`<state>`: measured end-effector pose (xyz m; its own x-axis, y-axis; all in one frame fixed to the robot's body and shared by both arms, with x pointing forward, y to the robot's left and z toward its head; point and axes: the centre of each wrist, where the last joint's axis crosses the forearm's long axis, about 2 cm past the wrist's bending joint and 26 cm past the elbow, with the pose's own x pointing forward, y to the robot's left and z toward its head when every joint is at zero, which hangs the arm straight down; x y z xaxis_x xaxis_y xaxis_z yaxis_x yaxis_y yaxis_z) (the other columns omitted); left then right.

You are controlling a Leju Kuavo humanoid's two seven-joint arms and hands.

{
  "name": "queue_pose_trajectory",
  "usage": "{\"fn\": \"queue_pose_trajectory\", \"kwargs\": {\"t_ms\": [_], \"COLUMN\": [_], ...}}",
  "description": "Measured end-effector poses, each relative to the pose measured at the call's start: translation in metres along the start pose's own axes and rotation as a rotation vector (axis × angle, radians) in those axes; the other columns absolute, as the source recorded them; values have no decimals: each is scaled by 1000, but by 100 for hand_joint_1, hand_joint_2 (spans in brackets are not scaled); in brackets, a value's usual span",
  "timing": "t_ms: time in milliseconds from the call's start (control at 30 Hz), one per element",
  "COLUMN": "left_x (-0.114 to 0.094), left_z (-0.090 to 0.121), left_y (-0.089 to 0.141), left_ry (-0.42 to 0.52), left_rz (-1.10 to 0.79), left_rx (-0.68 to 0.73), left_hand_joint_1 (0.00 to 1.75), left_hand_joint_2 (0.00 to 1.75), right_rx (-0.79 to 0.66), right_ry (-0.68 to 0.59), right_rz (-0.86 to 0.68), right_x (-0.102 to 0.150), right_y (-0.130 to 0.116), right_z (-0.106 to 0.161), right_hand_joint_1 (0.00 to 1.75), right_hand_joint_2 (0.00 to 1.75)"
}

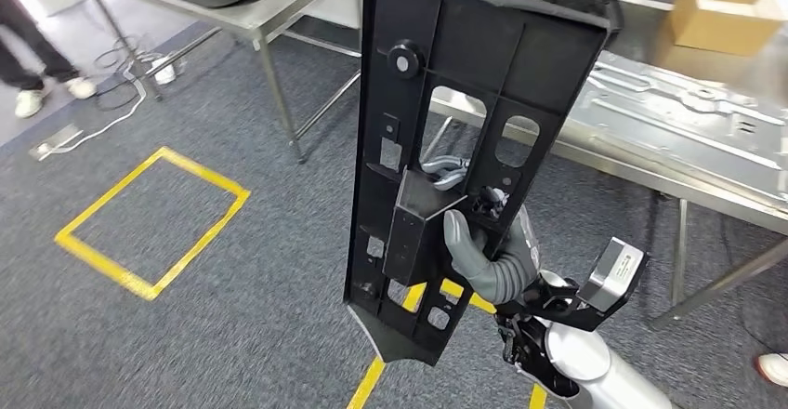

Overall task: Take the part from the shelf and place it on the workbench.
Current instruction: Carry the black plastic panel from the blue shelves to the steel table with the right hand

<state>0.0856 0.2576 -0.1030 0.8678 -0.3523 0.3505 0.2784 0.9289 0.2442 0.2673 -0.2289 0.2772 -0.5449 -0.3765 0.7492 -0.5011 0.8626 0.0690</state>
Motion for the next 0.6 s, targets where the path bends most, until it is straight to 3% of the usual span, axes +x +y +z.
{"fn": "queue_pose_trajectory", "kwargs": {"t_ms": [600], "left_x": [0], "left_z": [1], "left_y": [-2], "left_ry": [-5], "left_rz": [-1], "left_rx": [0], "left_hand_joint_1": [0], "left_hand_joint_2": [175], "right_rx": [-10], "right_ry": [9], "right_rz": [-1], "right_x": [-1], "right_y": [0], "right_z": [2], "right_hand_joint_1": [175], "right_hand_joint_2": [175]}}
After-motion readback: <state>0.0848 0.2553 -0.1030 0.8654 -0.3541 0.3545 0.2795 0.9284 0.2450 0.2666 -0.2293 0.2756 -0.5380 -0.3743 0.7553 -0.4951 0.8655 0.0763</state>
